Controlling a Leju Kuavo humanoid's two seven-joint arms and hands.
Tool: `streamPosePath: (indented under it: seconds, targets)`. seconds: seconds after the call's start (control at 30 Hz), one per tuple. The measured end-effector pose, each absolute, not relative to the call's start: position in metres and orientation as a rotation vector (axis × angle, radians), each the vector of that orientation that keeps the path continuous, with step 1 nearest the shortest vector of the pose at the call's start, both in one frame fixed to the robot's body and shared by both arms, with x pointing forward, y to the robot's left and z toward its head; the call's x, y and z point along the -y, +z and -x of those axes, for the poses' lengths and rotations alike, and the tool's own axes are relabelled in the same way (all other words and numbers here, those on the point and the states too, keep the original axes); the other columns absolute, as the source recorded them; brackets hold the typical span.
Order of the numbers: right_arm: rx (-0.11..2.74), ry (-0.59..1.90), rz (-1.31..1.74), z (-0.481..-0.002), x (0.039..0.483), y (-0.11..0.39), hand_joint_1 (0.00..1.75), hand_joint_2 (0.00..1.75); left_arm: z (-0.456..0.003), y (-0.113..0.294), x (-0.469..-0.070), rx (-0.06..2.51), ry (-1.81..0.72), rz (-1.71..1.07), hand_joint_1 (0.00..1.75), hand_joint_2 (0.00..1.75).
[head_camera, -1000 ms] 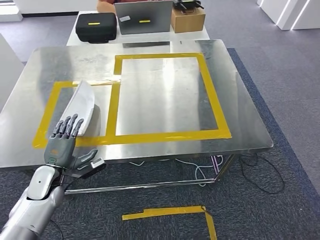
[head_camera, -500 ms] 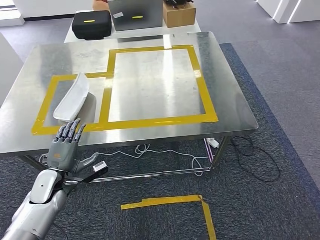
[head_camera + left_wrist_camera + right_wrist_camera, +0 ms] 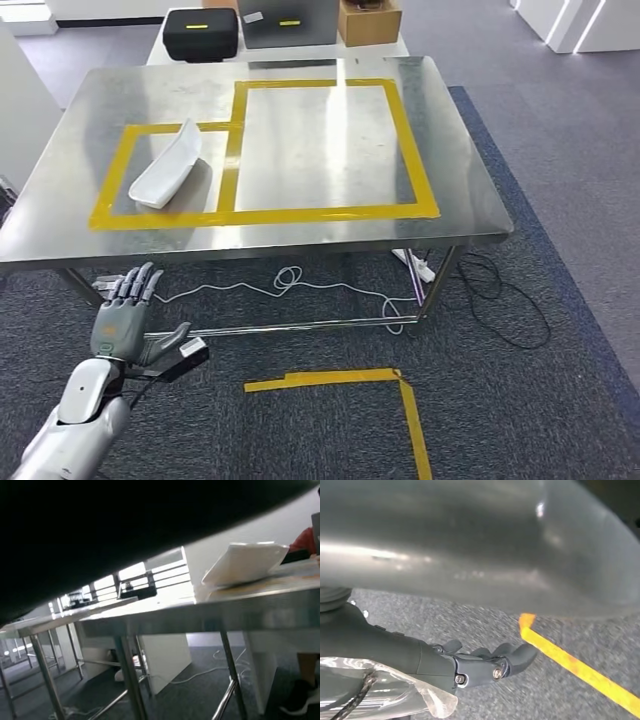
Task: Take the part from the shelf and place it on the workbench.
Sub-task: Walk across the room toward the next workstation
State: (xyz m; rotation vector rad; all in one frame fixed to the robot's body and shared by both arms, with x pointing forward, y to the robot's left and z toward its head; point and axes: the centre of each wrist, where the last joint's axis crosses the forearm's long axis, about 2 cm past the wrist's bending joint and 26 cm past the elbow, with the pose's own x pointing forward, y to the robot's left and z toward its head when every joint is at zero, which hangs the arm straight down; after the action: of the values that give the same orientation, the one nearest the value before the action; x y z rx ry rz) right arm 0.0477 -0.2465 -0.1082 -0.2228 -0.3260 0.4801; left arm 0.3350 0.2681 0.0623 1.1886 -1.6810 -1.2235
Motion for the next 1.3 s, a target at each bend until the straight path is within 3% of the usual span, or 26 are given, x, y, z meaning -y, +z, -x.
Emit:
streamPosePath:
  seconds: [0.33,0.5,0.7,1.0,1.3]
  targets:
    - [0.326,0.474,0.237,-0.05,0.249,-0.108,0.0,0.0,-0.289,0.006,-0.257,1.453,-1.24,-0.98,0.0,0.0]
    - [0.322,0.461,0.244,-0.047,0.25,-0.108,0.0,0.0,-0.217,-0.048,-0.252,1.152,-1.216,-0.734,0.0,0.0]
    - [0.324,0.452,0.244,-0.046,0.25,-0.109,0.0,0.0,-0.156,-0.08,-0.25,0.812,-1.121,-0.511,0.0,0.0]
    - [0.32,0.434,0.245,-0.04,0.25,-0.109,0.0,0.0,-0.087,-0.101,-0.245,0.48,-0.907,-0.346,0.0,0.0]
    - [0.322,0.416,0.249,-0.041,0.25,-0.109,0.0,0.0,-0.071,-0.103,-0.234,0.433,-0.812,-0.307,0.0,0.0]
